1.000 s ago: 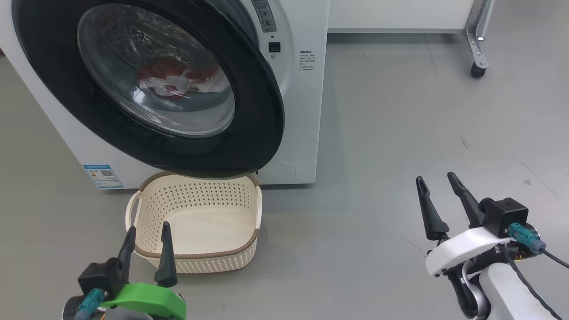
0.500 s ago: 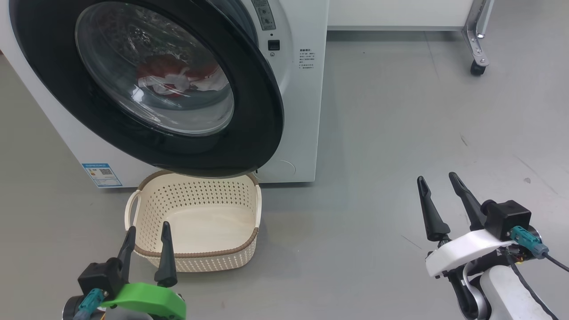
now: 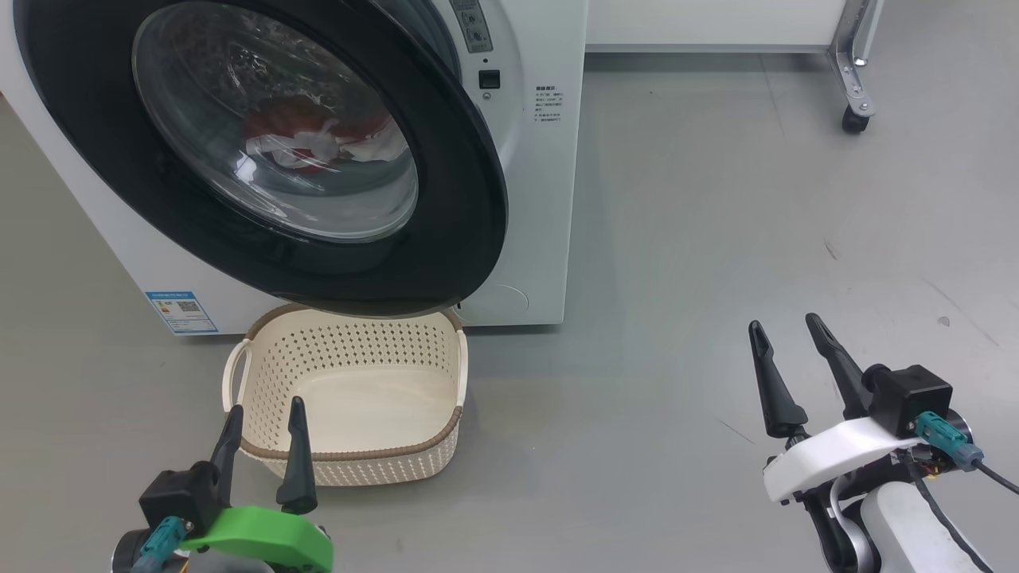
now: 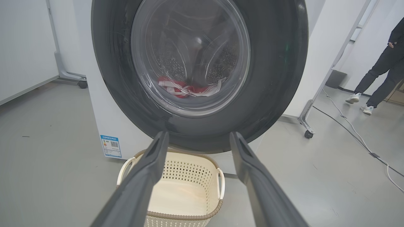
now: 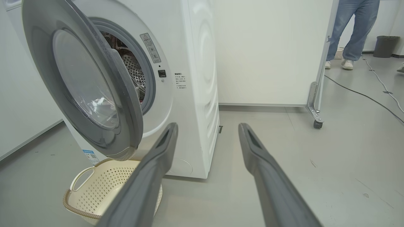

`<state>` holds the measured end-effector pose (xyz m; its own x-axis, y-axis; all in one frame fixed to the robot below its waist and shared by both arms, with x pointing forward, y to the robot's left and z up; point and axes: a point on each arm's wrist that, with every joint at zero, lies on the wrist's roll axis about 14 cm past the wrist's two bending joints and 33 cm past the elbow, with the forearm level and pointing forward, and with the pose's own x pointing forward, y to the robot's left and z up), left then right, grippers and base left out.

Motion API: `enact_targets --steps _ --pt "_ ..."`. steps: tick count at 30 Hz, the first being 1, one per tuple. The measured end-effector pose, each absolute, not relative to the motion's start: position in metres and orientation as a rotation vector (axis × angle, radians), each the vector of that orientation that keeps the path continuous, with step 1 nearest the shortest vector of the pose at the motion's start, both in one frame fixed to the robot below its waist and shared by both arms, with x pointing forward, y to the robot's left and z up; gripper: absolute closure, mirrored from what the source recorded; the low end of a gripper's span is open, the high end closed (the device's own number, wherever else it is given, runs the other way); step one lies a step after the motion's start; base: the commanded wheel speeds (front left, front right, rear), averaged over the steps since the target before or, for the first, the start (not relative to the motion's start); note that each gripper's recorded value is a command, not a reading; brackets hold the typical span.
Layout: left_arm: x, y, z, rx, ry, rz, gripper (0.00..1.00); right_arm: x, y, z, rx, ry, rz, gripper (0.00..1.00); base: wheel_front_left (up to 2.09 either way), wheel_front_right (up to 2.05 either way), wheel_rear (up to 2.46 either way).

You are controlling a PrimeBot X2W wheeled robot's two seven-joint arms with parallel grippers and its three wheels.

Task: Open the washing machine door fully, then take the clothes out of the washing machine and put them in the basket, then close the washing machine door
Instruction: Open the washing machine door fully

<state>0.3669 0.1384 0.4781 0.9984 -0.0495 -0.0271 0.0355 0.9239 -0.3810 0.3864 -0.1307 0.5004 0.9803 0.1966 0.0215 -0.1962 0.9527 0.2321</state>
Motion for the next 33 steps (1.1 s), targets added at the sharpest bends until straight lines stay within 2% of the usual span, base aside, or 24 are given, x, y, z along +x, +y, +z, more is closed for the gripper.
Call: enact_targets --steps 25,33 --pt "0.3657 0.1417 0.4758 -0.39 0.042 -0.032 0.0 0.3858 -0.1307 0.4961 0.231 0.01 0.202 0.0 0.0 0.0 0.0" --pt "0.3676 0.1364 0.4701 -0.394 0.061 -0.047 0.0 0.3908 -0.1238 0.4931 0.192 0.013 0.25 0.0 0.0 0.0 0.0"
